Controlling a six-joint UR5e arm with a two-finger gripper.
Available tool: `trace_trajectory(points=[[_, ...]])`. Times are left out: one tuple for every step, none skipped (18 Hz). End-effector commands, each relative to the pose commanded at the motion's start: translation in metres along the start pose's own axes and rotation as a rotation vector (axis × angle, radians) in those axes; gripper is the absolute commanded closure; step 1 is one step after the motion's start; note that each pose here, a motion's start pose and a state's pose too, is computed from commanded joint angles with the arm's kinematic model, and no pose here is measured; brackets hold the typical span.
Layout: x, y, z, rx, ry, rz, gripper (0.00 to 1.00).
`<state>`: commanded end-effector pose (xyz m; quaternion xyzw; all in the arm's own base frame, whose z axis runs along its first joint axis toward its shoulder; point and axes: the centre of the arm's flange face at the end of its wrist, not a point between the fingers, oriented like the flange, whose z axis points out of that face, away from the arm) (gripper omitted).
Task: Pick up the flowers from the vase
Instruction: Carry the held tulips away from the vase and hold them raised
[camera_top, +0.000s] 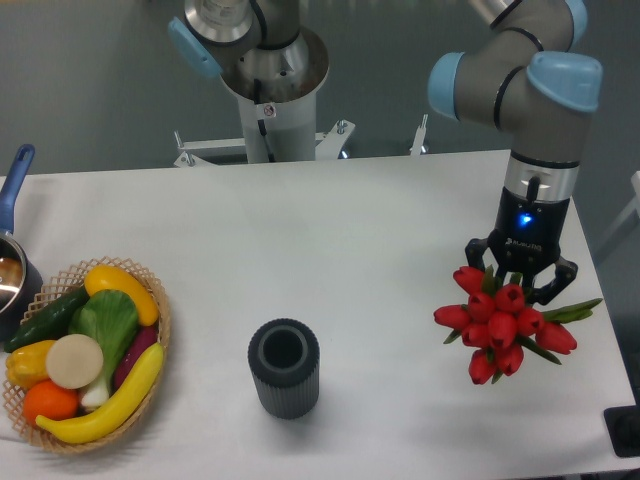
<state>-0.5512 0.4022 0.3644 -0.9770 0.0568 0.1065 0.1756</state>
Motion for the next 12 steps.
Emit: trace_trajectory(points=[[0.003, -0.004, 0.001, -0.038, -0.003, 0.034, 0.91], [0.006, -0.010, 0.003, -0.070, -0.006, 0.056, 0.91], [0.010, -0.015, 0.008, -0.094, -0.007, 0.069, 0.91], [0.012, -0.018, 0.009, -0.112, -0.011, 0.077, 0.91], [0.011, -0.017, 0.011, -0.124, -0.012, 0.078, 0.91], [0.012, -0.020, 0.011, -0.125, -0.014, 0.083, 0.91], [0.011, -0.022, 0.009, -0.125, -0.017, 0.085, 0.91], [0.011, -0.022, 0.009, -0.125, -0.016, 0.085, 0.91], [0.011, -0.022, 0.009, -0.128, -0.012, 0.084, 0.92], [0.011, -0.021, 0.009, -0.137, -0.009, 0.083, 0.92], [0.011, -0.020, 0.009, -0.148, -0.007, 0.084, 0.92], [0.013, -0.023, 0.010, -0.154, -0.006, 0.088, 0.92]])
